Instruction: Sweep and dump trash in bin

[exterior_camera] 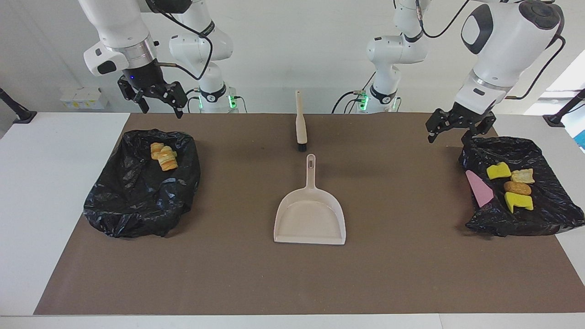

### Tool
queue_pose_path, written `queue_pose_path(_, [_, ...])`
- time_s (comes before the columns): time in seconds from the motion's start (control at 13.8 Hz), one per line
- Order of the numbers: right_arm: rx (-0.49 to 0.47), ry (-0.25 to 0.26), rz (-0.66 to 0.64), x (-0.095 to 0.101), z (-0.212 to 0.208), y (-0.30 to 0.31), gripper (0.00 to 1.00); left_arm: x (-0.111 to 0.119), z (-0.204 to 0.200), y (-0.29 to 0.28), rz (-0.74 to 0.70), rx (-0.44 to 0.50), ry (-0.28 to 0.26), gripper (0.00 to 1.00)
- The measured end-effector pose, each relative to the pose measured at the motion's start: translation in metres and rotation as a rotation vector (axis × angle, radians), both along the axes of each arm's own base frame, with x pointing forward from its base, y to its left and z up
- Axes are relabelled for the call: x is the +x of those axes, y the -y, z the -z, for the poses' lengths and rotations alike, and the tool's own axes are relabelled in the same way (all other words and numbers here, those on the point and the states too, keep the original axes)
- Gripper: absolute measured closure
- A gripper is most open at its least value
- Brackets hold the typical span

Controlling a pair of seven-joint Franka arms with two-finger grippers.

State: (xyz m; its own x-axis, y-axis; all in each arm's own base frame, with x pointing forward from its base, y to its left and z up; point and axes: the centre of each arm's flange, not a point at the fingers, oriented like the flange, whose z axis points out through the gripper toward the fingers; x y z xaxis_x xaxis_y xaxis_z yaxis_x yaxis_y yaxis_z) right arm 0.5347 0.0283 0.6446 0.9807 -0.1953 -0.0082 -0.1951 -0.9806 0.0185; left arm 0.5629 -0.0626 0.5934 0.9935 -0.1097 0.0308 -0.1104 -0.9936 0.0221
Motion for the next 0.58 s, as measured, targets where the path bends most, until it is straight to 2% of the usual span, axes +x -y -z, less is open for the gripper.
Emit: queue_pose_path(0.58, [0.0,0.0,0.001,0.0,0.0,0.001,0.0,-0.001,-0.019,-0.001,0.015,0.007,-0.059,0.0])
